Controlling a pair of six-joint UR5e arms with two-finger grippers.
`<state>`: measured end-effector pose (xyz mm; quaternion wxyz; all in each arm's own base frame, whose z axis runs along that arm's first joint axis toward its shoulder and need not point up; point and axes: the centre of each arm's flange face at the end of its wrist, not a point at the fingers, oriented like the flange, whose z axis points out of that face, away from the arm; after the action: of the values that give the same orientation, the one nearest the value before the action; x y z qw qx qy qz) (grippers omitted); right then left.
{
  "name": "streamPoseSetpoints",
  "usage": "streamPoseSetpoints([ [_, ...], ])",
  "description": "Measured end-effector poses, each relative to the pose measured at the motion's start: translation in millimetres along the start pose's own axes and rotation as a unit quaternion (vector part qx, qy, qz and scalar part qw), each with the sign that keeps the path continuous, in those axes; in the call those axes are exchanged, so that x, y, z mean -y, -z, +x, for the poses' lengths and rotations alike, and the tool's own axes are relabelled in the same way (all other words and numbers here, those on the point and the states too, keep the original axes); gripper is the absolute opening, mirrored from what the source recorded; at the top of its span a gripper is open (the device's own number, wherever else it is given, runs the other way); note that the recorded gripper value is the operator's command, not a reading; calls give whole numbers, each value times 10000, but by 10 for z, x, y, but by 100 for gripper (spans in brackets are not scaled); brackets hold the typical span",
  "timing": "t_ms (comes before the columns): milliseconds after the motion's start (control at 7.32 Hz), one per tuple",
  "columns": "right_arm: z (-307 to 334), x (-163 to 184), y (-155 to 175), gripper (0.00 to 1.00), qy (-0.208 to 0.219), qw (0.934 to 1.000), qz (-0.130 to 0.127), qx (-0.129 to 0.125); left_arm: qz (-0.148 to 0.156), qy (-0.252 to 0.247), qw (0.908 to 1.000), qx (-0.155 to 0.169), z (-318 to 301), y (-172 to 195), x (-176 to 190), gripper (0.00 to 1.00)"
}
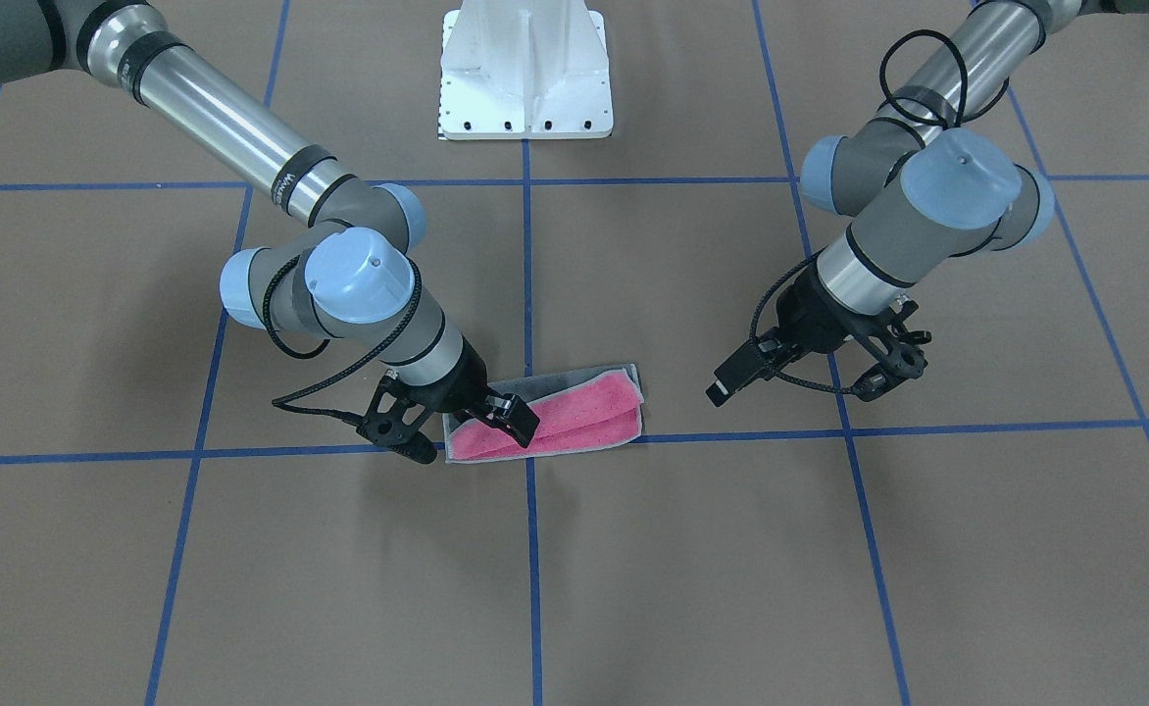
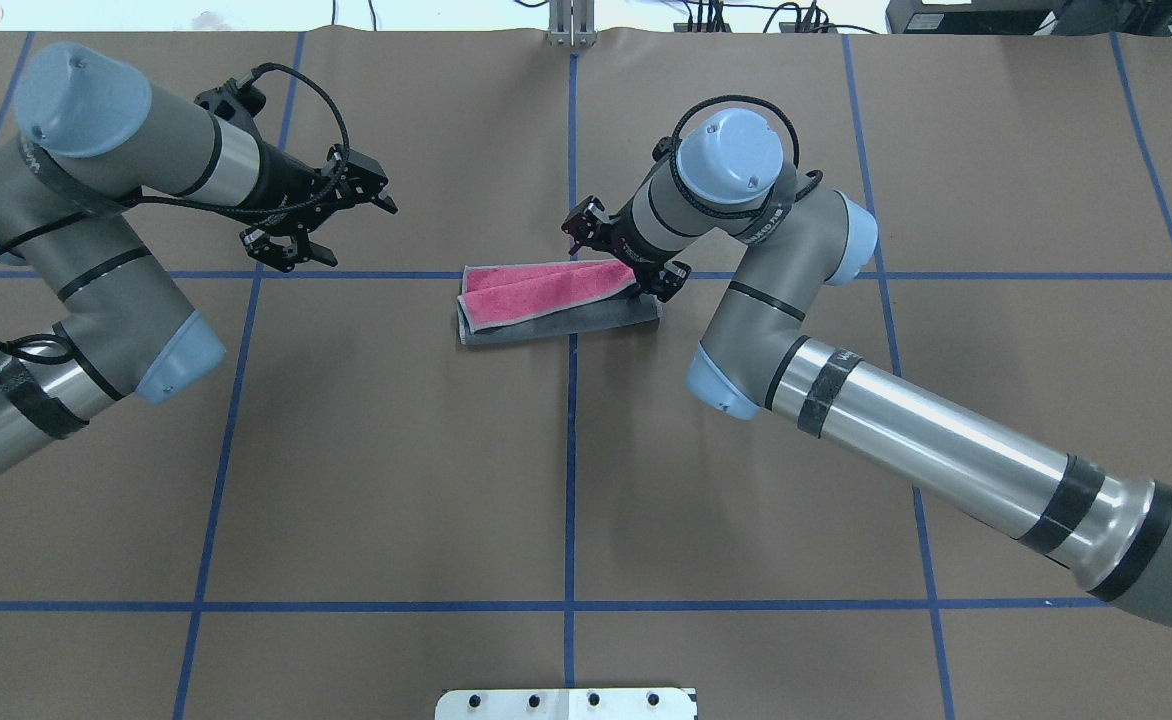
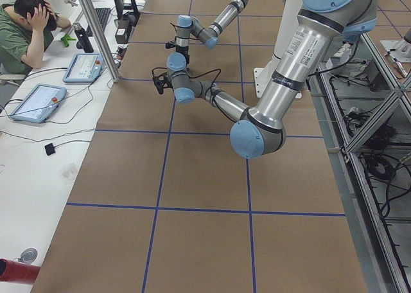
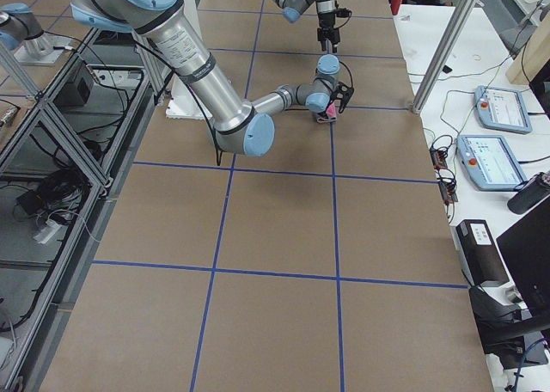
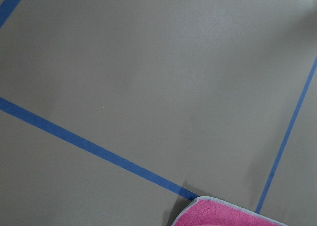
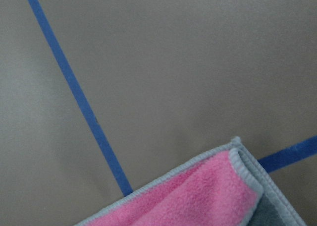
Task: Fold towel twice with both arms
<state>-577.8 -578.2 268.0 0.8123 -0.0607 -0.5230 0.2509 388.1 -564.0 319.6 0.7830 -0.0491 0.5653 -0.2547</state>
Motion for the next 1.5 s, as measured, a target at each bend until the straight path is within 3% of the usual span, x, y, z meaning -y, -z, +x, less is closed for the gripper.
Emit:
streamPoseSetpoints([
  [137, -32, 33, 6, 66, -9, 10000, 36, 5, 1, -1, 10000, 0, 0, 0, 2, 100],
  [273, -50, 70, 17, 37, -19, 10000, 83, 16, 1, -4, 10000, -3, 3, 3, 1, 100],
  [410, -71, 108, 35, 18, -28, 9999, 146, 40, 1, -5, 10000, -5, 6, 4, 0, 100],
  [820, -134, 173, 49, 18, -48, 9995, 293, 76, 14, 0, 10000, -14, 10, 21, 17, 100],
  [957, -162, 209, 24, 30, -72, 9994, 334, 50, 27, 6, 10000, -21, 12, 37, 35, 100],
  [1093, -191, 249, 12, 71, -95, 9993, 367, 31, 35, 10, 10000, -24, 13, 46, 47, 100],
  [1230, -198, 302, 14, 94, -115, 9991, 400, 15, 40, 12, 10000, -27, 14, 52, 53, 100],
  [1503, -197, 378, 22, 96, -128, 9989, 443, -5, 42, 13, 10000, -28, 14, 55, 57, 100],
])
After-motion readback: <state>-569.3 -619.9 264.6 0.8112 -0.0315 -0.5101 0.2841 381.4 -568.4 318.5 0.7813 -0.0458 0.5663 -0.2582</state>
